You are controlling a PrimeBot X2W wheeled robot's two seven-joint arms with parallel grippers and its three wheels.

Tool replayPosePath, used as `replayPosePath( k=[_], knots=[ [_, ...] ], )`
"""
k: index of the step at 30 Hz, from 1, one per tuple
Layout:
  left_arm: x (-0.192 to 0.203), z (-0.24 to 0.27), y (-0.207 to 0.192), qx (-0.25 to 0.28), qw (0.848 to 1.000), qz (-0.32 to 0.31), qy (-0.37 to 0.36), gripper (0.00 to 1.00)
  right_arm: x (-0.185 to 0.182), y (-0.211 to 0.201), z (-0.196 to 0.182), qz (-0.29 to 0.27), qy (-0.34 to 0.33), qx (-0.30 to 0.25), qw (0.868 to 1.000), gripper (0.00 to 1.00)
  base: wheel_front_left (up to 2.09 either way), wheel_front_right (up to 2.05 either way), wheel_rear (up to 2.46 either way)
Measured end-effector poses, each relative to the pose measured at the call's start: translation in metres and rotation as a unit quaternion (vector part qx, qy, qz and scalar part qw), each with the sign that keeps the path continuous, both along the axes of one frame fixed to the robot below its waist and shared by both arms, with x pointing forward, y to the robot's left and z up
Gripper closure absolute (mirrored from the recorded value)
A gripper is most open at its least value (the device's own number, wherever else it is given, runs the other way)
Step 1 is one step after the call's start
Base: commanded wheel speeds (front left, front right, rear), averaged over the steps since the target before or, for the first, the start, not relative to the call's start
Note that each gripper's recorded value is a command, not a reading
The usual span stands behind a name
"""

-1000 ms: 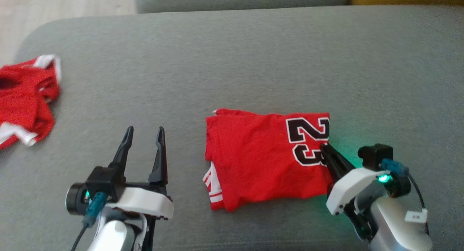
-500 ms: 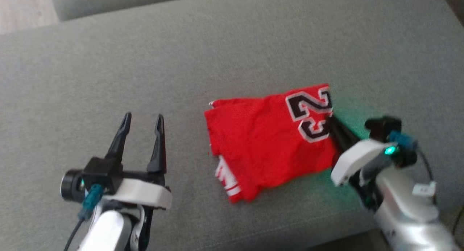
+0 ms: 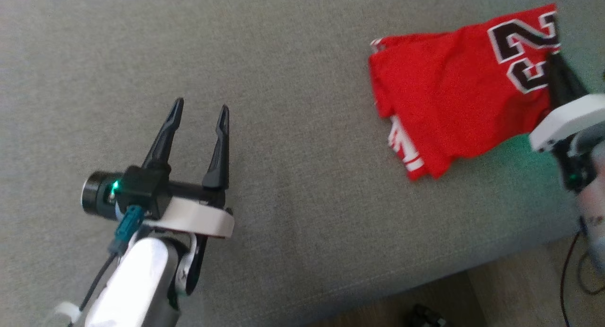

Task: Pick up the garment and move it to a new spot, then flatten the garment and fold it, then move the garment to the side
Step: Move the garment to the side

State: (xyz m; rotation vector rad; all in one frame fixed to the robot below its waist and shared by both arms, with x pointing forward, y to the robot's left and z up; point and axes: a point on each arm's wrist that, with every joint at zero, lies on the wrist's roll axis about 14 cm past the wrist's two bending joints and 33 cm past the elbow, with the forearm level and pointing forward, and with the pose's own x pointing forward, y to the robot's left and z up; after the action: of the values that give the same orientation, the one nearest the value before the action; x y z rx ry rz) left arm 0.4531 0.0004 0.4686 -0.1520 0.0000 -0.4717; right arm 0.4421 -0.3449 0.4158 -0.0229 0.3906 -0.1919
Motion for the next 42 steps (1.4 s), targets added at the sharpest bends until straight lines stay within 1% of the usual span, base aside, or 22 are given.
replayPosePath(
  k=[4, 7, 16, 23, 26, 29, 33, 34, 35, 36, 37, 38, 42],
  knots=[
    [0.011, -0.009, -0.009, -0.002, 1.000, -0.014, 0.003, 0.00, 0.002, -0.028, -0.001, -0.017, 0.011, -0.029, 0.999, 1.00, 0.00, 0.00, 0.00],
    [0.016, -0.018, -0.015, 0.000, 1.000, -0.022, 0.009, 0.00, 0.004, -0.042, 0.002, -0.029, 0.009, -0.042, 0.999, 1.00, 0.00, 0.00, 0.00],
    [0.026, -0.033, -0.038, -0.004, 0.998, -0.060, 0.012, 0.00, 0.018, -0.079, 0.024, -0.055, -0.010, -0.080, 0.995, 1.00, 0.00, 0.00, 0.00],
    [0.032, -0.046, -0.050, -0.008, 0.997, -0.079, 0.021, 0.00, 0.009, -0.106, 0.022, -0.090, 0.005, -0.098, 0.991, 1.00, 0.00, 0.00, 0.00],
    [0.037, -0.049, -0.054, -0.012, 0.996, -0.085, 0.020, 0.00, 0.010, -0.112, 0.018, -0.096, 0.014, -0.102, 0.990, 1.00, 0.00, 0.00, 0.00],
    [0.038, -0.052, -0.058, -0.003, 0.995, -0.100, 0.016, 0.00, 0.017, -0.112, 0.016, -0.094, 0.017, -0.108, 0.990, 1.00, 0.00, 0.00, 0.00],
    [0.040, -0.053, -0.057, 0.004, 0.994, -0.109, 0.012, 0.00, 0.024, -0.110, 0.004, -0.097, 0.029, -0.102, 0.990, 1.00, 0.00, 0.00, 0.00],
    [0.041, -0.053, -0.055, 0.005, 0.994, -0.107, 0.011, 0.00, 0.025, -0.109, 0.000, -0.099, 0.032, -0.098, 0.990, 0.97, 0.00, 0.00, 0.00],
    [0.043, -0.053, -0.054, 0.006, 0.994, -0.105, 0.009, 0.00, 0.026, -0.108, -0.004, -0.100, 0.036, -0.095, 0.990, 0.97, 0.00, 0.00, 0.00],
    [0.044, -0.053, -0.052, 0.008, 0.995, -0.103, 0.009, 0.00, 0.026, -0.107, -0.007, -0.102, 0.038, -0.092, 0.990, 0.59, 0.00, 0.00, 0.00],
    [0.044, -0.053, -0.050, 0.009, 0.995, -0.101, 0.009, 0.00, 0.025, -0.106, -0.011, -0.107, 0.040, -0.086, 0.990, 0.10, 0.00, 0.00, 0.00],
    [0.044, -0.053, -0.049, 0.010, 0.995, -0.099, 0.009, 0.00, 0.022, -0.105, -0.016, -0.112, 0.045, -0.080, 0.989, 0.00, 0.00, 0.00, 0.00],
    [0.044, -0.050, -0.045, 0.014, 0.995, -0.095, 0.005, 0.00, 0.025, -0.098, -0.019, -0.110, 0.043, -0.069, 0.991, 0.00, 0.00, 0.00, 0.00]
  ],
)
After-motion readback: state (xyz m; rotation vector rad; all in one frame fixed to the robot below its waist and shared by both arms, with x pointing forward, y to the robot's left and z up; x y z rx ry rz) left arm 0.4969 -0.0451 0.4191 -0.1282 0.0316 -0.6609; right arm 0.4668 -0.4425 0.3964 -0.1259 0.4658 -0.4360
